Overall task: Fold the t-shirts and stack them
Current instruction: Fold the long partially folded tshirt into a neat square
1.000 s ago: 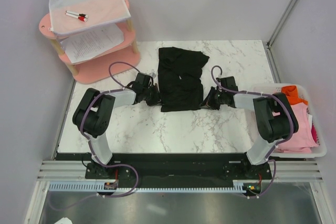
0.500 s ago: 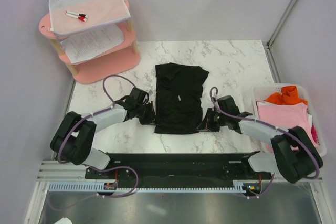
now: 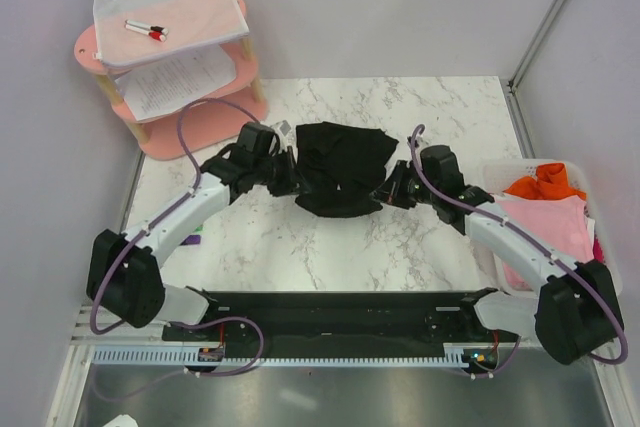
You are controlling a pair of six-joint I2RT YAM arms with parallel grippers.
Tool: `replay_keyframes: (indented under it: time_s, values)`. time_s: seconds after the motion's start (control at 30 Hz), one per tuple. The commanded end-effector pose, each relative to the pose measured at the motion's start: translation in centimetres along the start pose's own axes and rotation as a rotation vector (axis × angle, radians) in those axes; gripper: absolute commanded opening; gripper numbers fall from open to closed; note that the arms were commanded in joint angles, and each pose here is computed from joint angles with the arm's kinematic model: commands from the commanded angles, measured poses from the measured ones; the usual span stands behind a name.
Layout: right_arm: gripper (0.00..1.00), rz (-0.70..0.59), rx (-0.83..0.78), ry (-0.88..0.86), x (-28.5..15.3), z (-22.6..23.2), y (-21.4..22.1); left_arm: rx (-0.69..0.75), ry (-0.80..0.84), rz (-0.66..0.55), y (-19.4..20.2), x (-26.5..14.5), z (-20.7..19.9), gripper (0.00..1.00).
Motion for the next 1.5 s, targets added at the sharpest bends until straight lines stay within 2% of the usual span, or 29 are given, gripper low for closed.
replay_keyframes:
  time_s: [0.0, 0.33, 0.57, 0.9, 1.0, 1.03, 1.13, 1.17, 1.23, 1.27, 1.33, 1.37, 1.43, 1.47]
  values:
    - [0.00, -0.129, -0.093, 0.054, 0.9, 0.2, -5.2, 0.026, -0.004, -0.052, -3.8, 0.3, -1.3, 0.02]
    - [0.00, -0.278, -0.133, 0.122, 3.4, -1.9, -13.8, 0.012, 0.011, -0.051, -10.1, 4.4, -2.2, 0.02]
    - [0.00, -0.272, -0.128, 0.121, 8.3, -4.0, -16.4, -0.019, 0.026, -0.061, -14.0, 6.2, -1.3, 0.02]
    - [0.01, -0.250, -0.037, 0.133, 14.5, -8.3, -18.7, -0.077, 0.069, -0.020, -18.9, 9.7, 0.8, 0.02]
    - [0.02, -0.267, -0.014, 0.166, 15.1, -9.5, -19.4, -0.062, 0.098, -0.009, -19.9, 10.9, 0.9, 0.22]
    - [0.02, -0.285, -0.009, 0.192, 15.4, -9.9, -20.0, -0.055, 0.101, 0.000, -20.1, 11.3, 1.2, 0.49]
    - [0.02, -0.329, 0.004, 0.242, 16.0, -10.9, -21.4, -0.027, 0.082, -0.041, -20.8, 10.8, 0.9, 0.78]
    - [0.04, -0.342, 0.015, 0.253, 16.1, -11.2, -21.9, -0.009, 0.084, -0.067, -21.1, 9.8, 0.3, 0.81]
    - [0.12, -0.368, 0.020, 0.263, 16.8, -11.6, -22.9, 0.016, 0.058, -0.105, -21.2, 8.8, 0.2, 0.87]
    - [0.28, -0.380, 0.014, 0.267, 17.0, -11.6, -23.3, 0.044, 0.071, -0.141, -21.4, 7.1, -0.9, 1.00]
    - [0.42, -0.414, -0.005, 0.253, 17.0, -11.4, -24.1, 0.065, 0.058, -0.169, -21.0, 6.2, -0.9, 1.00]
    - [0.61, -0.427, -0.020, 0.253, 16.7, -11.2, -24.4, 0.082, 0.066, -0.181, -20.7, 5.7, -1.5, 1.00]
    - [0.77, -0.467, -0.039, 0.244, 15.4, -10.5, -24.7, 0.111, 0.078, -0.221, -20.1, 4.3, -2.2, 1.00]
    - [0.92, -0.478, -0.051, 0.241, 14.9, -10.2, -24.8, 0.117, 0.082, -0.230, -19.8, 4.0, -2.5, 1.00]
Point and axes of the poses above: each gripper's point midway between its finger pads, its own x axis out along the fingers, its own z axis along the line the jaws close on, y = z × x, the point moved 4 cm from there along -x, back along the fingers, and after that the axes turned 11 degrees about -x, right-handed, at the moved point
